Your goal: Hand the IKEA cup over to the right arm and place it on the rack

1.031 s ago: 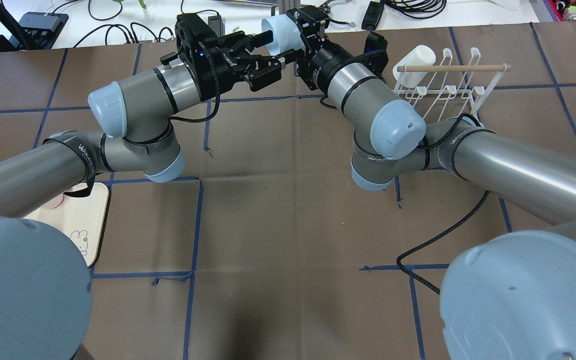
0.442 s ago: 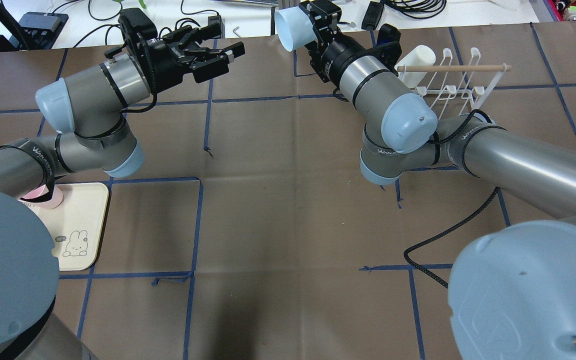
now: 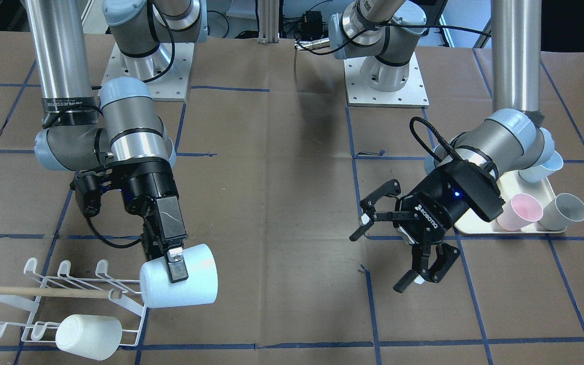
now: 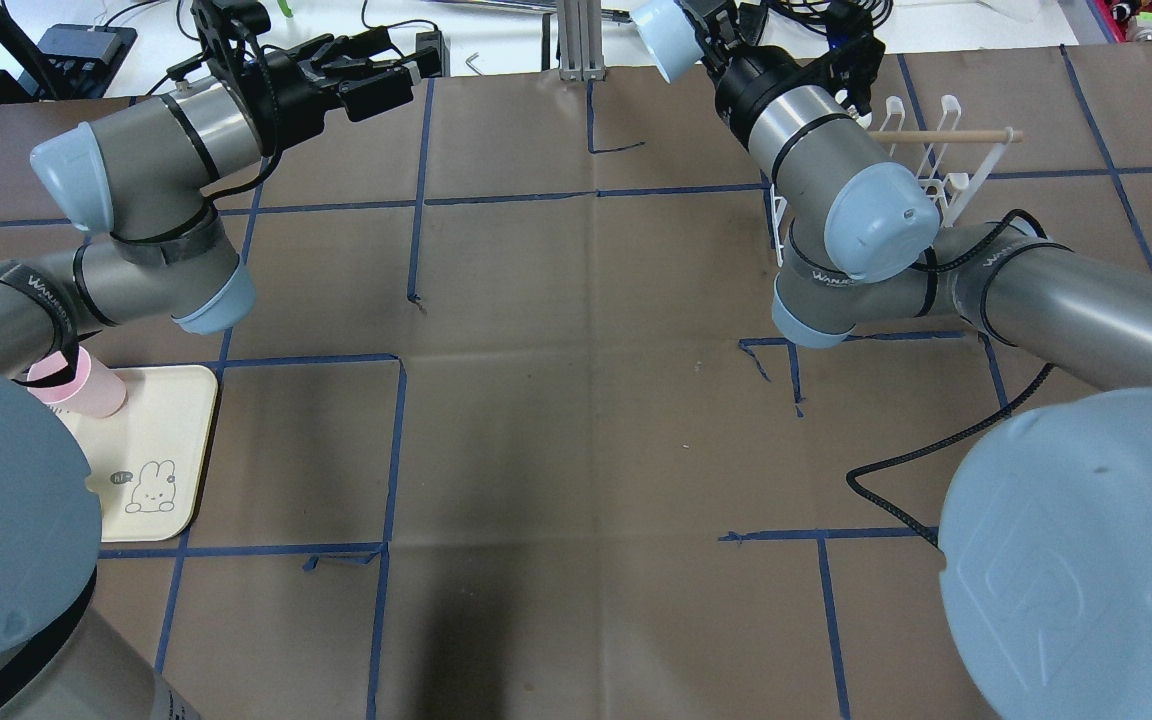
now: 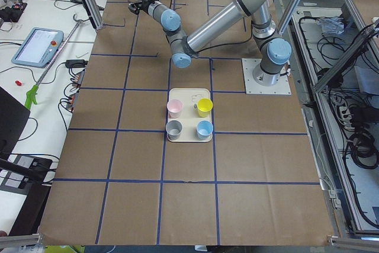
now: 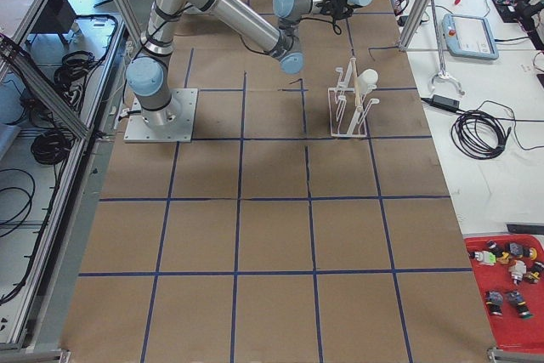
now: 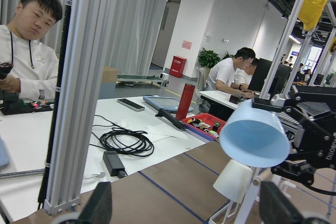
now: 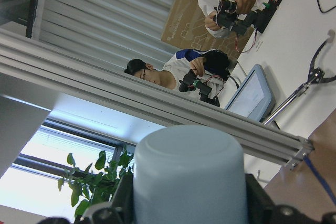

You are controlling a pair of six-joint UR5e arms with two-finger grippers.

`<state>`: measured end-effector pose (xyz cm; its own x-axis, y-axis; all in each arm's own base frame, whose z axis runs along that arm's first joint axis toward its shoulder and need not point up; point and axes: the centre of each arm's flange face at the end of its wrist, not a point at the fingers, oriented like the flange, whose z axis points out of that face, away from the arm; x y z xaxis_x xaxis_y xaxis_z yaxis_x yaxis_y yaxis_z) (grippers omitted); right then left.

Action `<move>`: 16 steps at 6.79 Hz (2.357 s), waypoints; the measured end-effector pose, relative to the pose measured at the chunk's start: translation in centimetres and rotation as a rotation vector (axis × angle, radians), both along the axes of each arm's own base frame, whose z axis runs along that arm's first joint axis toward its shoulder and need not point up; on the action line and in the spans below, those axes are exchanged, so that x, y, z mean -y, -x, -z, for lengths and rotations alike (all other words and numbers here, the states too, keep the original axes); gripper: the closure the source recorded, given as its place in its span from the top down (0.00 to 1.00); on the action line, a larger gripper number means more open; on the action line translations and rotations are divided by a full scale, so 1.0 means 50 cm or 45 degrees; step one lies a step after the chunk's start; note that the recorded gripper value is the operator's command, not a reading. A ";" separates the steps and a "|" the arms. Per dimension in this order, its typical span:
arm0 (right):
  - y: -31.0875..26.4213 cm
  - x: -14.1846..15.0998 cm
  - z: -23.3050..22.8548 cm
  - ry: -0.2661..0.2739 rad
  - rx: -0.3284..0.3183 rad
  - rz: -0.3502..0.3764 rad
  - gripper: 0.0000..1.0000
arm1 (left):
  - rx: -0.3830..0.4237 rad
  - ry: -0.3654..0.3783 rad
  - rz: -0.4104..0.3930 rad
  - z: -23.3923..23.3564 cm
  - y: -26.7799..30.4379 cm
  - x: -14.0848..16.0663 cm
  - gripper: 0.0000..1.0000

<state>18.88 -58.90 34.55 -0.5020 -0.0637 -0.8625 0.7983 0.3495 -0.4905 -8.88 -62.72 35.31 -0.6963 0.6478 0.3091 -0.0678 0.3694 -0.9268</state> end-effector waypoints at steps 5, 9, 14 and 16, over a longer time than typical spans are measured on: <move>0.275 0.046 -0.026 0.129 -0.879 0.279 0.14 | 0.522 -0.766 -0.580 0.014 0.050 0.106 0.99; 0.472 0.080 0.016 -0.107 -1.122 0.277 0.10 | 0.775 -1.339 -0.594 -0.108 0.048 0.000 0.98; 0.500 0.125 0.100 -0.141 -1.249 0.176 0.10 | 0.849 -1.445 -0.587 -0.228 0.049 -0.123 1.00; 0.496 0.133 0.141 -0.170 -1.245 0.152 0.10 | 0.851 -1.442 -0.587 -0.232 0.050 -0.136 1.00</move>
